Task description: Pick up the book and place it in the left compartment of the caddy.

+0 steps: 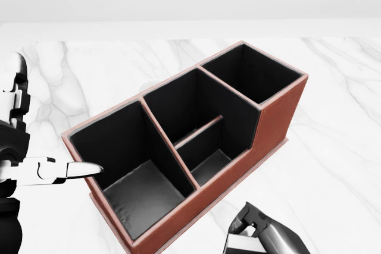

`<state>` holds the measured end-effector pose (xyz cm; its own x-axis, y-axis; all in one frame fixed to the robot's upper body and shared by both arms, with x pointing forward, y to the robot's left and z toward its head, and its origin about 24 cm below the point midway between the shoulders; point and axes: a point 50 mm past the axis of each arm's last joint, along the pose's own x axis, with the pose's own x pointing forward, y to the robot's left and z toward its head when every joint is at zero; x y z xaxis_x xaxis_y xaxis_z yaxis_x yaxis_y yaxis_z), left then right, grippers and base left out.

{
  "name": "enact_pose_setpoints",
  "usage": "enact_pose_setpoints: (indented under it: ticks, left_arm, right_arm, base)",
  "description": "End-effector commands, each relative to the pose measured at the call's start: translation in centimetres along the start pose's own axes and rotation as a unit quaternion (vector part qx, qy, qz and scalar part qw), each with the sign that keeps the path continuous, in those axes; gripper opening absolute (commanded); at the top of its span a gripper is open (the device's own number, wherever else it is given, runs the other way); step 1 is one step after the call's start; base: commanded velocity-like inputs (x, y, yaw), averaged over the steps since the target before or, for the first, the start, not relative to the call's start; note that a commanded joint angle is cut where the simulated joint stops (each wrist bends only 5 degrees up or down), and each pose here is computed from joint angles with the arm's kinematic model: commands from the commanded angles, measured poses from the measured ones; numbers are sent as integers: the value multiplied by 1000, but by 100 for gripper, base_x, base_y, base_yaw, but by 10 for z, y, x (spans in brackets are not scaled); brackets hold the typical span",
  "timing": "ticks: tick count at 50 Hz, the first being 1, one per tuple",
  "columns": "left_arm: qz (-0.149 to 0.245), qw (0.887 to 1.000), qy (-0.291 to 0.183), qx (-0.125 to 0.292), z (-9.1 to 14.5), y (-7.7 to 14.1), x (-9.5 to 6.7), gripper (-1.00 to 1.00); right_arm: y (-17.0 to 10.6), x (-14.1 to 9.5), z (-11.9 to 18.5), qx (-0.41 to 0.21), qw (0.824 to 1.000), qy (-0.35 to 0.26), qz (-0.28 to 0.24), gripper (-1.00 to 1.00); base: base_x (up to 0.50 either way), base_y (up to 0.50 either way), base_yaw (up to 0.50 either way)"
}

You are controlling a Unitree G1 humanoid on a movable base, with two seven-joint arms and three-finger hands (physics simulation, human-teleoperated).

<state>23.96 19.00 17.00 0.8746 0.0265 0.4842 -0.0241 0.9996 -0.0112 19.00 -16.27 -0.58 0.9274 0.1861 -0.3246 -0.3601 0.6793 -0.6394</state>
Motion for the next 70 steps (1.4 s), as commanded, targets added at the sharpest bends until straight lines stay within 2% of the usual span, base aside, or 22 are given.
enact_pose_setpoints:
  ticks: [1,17,37,48,60,70]
  left_arm:
    - [0,1000,0,0,0,0,0,100]
    - [2,1000,1,0,-1,1,0,100]
    - [4,1000,-5,0,2,2,1,100]
    - [9,1000,-4,1,1,5,4,100]
    - [17,1000,-11,0,4,10,8,100]
    - [23,1000,-12,2,4,13,10,100]
  right_arm:
    - [-6,-2,7,20,1000,-18,-12,-100]
    - [-22,-4,19,11,998,-45,-29,-100]
    - [-50,-22,44,-13,995,-82,-57,-100]
    - [-72,-22,65,0,993,-92,-77,-100]
    - [-91,-29,126,-57,969,-219,-98,-100]
    - [-99,-27,152,-89,953,-269,-108,-100]
  base:
    - [0,0,0]
    - [0,0,0]
    - [0,0,0]
    - [0,0,0]
    - [0,0,0]
    - [0,0,0]
